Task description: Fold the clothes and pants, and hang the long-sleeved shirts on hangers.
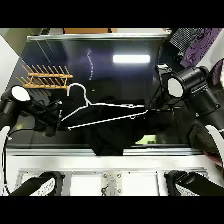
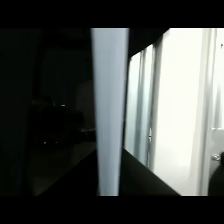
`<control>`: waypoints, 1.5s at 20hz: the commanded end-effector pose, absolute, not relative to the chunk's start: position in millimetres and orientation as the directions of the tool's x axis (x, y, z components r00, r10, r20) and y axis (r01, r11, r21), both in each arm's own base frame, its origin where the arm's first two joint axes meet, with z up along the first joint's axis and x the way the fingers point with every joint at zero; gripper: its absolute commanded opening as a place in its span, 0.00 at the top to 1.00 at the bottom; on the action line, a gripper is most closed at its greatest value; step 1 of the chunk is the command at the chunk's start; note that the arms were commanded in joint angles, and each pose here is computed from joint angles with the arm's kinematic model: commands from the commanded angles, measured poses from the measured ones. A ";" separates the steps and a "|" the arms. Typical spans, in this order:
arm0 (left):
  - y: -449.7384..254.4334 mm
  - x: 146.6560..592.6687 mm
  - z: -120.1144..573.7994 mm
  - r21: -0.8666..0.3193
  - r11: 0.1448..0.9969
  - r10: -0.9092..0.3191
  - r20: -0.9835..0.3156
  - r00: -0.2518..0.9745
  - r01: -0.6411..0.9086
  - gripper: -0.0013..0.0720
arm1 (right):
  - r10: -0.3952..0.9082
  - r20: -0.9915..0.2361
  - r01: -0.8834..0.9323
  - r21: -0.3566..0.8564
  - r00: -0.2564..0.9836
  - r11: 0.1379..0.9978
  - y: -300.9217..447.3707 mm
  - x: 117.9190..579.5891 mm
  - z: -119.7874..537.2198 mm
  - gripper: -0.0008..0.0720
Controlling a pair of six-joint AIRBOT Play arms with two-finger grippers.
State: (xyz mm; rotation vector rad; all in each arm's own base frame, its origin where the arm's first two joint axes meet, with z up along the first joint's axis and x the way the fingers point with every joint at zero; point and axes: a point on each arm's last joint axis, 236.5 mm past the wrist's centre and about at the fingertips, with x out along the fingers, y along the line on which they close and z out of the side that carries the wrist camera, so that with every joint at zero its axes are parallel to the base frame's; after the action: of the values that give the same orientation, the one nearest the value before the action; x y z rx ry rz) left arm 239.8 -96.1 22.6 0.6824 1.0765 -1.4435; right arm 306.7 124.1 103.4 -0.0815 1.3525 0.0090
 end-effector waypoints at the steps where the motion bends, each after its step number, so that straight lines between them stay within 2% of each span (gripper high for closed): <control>1: -108.6 258.7 7.4 -0.184 0.067 -0.429 -0.893 -0.138 0.981 0.96 | -0.022 -0.968 -0.114 -0.052 0.251 0.992 126.8 311.8 116.9 0.96; 15: -108.0 317.0 50.1 0.056 0.077 -0.427 -0.900 0.084 0.995 0.96 | -0.026 -0.970 -0.150 -0.064 0.243 0.987 124.9 308.2 123.1 0.96; 20: -108.8 300.8 31.6 -0.010 0.064 -0.431 -0.902 0.019 0.998 0.96 | -0.026 -0.969 -0.165 -0.068 0.245 0.984 125.0 308.5 123.7 0.96; 24: -128.6 295.7 26.4 -0.034 0.066 -0.508 -0.861 0.004 0.997 0.96 | -0.007 -0.960 -0.162 -0.054 0.281 0.985 127.8 313.8 137.5 0.96; 30: -160.8 291.5 14.6 -0.061 -0.019 -0.508 -0.859 -0.062 0.998 0.96 | 0.035 -0.935 -0.168 -0.027 0.352 0.985 133.1 321.8 168.2 0.96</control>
State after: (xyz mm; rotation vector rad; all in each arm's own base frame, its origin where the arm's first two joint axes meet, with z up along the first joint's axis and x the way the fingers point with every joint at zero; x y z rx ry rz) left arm 292.5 -144.3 17.5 0.7808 0.8563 -1.4200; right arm 318.6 130.4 155.2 -0.1366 1.2386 0.1165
